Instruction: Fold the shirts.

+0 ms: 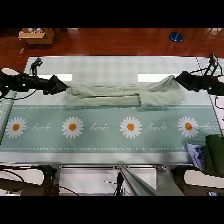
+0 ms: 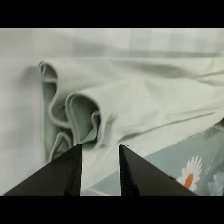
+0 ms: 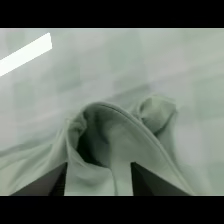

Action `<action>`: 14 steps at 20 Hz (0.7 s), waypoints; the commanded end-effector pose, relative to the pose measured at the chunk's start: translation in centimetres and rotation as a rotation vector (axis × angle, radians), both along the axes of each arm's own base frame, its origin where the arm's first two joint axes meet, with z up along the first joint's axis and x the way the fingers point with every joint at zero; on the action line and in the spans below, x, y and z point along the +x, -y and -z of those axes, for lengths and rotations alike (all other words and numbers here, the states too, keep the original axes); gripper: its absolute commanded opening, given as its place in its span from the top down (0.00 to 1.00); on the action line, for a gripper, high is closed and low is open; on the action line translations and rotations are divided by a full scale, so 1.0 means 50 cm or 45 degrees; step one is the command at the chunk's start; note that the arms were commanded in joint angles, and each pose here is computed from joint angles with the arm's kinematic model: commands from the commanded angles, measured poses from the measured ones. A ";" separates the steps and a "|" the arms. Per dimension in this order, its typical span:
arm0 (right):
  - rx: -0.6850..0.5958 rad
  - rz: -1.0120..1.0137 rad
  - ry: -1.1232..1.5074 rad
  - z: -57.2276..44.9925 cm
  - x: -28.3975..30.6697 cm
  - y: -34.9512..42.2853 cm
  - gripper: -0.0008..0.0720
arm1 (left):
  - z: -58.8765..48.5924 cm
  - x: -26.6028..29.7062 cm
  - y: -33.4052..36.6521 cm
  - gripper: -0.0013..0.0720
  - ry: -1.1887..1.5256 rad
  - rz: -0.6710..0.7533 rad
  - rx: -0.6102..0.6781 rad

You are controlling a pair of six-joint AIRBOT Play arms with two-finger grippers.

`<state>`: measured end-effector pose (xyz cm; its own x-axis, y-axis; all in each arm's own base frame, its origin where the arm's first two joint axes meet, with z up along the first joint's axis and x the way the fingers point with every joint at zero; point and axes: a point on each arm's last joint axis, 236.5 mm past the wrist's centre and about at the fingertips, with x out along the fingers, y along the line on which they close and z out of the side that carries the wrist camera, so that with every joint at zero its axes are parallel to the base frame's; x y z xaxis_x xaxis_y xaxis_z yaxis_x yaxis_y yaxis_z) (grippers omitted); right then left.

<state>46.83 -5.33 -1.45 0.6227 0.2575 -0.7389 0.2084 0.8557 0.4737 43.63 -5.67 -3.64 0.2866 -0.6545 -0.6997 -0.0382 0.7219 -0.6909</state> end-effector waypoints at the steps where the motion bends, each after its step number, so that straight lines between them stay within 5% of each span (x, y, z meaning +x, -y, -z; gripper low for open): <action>1: -0.161 -0.065 -0.236 0.004 -0.086 0.094 0.17 | -0.016 -0.039 -0.046 0.58 -0.032 0.053 0.064; 5: -0.086 -0.037 -0.288 0.031 -0.102 0.111 0.14 | -0.038 -0.059 -0.021 0.58 -0.035 0.120 0.055; 9: 0.175 -0.080 -0.295 0.081 -0.073 0.033 0.14 | -0.036 -0.064 -0.001 0.58 -0.040 0.154 0.056; 14: 0.199 -0.212 -0.365 0.154 -0.057 -0.071 0.15 | -0.035 -0.060 0.004 0.58 -0.031 0.156 0.064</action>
<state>43.62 -4.59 -7.60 0.3736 0.4154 -0.8294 0.2433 0.8189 0.5198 40.58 -5.78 -1.90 0.1891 -0.6505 -0.7356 0.0313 0.7527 -0.6576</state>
